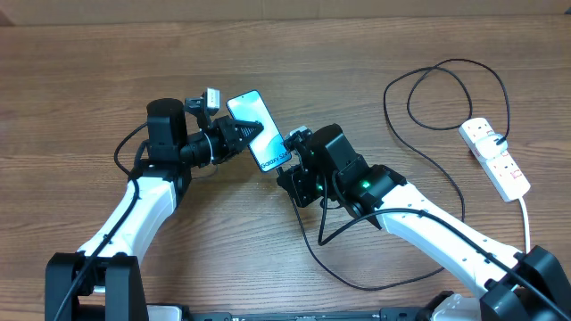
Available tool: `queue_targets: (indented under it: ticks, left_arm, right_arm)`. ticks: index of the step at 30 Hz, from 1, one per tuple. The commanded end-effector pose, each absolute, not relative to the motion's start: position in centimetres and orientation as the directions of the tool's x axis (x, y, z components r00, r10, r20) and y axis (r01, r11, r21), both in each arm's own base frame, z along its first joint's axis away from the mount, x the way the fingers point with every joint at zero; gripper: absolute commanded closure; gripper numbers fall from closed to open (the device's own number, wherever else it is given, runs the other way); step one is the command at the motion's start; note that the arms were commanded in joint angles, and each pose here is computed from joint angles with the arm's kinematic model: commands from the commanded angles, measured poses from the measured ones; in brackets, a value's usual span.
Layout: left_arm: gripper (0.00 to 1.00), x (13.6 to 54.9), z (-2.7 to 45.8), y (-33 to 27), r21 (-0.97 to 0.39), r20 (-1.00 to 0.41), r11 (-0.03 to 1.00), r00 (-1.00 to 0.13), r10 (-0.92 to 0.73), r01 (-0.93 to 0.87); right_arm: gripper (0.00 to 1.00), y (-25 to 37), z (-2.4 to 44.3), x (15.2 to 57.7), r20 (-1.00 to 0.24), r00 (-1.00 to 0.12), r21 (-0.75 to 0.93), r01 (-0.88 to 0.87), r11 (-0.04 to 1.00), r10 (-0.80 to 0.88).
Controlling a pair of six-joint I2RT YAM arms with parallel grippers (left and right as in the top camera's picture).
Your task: Plug charger to phone and switch on socket
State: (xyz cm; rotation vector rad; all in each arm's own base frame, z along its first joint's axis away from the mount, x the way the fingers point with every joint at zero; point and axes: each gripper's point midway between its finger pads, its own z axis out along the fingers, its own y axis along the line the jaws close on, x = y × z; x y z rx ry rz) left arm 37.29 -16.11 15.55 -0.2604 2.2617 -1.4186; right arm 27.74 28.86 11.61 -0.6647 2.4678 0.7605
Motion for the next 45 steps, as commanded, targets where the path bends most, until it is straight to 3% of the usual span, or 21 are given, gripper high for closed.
queue_targets:
  ticks: [1,7,19,45]
  left_arm:
    - [0.96,36.9,16.8,-16.9,-0.900,-0.287,0.419,-0.889,-0.357,0.122]
    - [0.96,36.5,17.0,-17.2,-0.895,-0.314,0.414,-0.893,-0.322,0.165]
    - [0.96,34.9,17.5,-19.1,-0.877,-0.385,0.386,-0.898,-0.211,0.285]
    - [0.96,32.9,16.8,-20.3,-0.880,-0.372,0.362,-0.920,-0.126,0.307]
  right_arm:
    - [0.85,29.1,12.1,28.2,-0.575,-0.763,0.377,-0.568,0.731,-0.297]
    - [0.96,29.2,12.3,28.3,-0.582,-0.758,0.377,-0.571,0.729,-0.294]
    - [0.96,29.5,12.7,28.7,-0.605,-0.740,0.367,-0.586,0.722,-0.293]
    - [0.96,30.3,14.7,29.7,-0.650,-0.711,0.367,-0.603,0.708,-0.269]
